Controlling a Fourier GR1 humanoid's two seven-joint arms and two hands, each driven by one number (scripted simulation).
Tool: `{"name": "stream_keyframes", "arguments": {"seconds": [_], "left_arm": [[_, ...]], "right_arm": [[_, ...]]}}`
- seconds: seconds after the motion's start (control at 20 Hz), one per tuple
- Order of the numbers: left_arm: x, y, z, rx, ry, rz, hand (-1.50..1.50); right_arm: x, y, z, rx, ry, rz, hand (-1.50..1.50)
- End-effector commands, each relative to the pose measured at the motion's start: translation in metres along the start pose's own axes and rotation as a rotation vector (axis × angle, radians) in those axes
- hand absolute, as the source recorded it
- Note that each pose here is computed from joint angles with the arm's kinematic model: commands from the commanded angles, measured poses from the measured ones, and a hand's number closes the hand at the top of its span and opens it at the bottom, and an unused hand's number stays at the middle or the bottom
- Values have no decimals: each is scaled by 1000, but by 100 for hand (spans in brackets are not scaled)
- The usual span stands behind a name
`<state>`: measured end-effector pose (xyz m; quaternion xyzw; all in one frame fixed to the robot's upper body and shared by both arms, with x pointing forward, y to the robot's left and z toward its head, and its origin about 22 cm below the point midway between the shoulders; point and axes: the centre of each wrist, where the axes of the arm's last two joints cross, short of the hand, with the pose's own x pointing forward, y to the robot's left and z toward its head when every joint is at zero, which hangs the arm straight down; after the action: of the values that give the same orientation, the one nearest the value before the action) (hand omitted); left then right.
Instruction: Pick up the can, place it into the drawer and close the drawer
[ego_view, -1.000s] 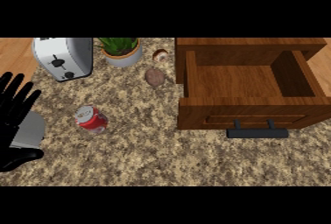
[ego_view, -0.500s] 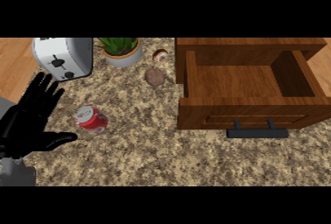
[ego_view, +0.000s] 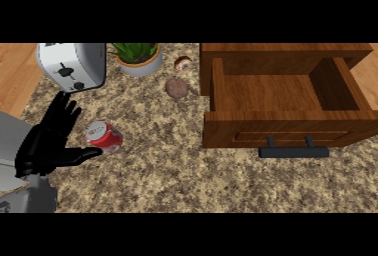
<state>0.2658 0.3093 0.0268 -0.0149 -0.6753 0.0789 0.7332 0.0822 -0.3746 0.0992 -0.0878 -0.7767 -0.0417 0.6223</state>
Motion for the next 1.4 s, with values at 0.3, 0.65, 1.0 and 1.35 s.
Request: {"name": "stream_keyframes", "arguments": {"seconds": [0.3,0.65,1.0,1.35], "left_arm": [[-51,37,-8,101,-5,-23,-150],[-84,52,-8,101,42,-30,-150],[-115,55,-5,102,63,12,-150],[-135,42,-16,78,93,50,-150]], "right_arm": [[-3,-14,-15,-7,0,3,-150],[8,-14,7,12,8,13,-150],[7,5,18,-4,-5,-10,-150],[24,-9,8,0,1,-7,-150]]}}
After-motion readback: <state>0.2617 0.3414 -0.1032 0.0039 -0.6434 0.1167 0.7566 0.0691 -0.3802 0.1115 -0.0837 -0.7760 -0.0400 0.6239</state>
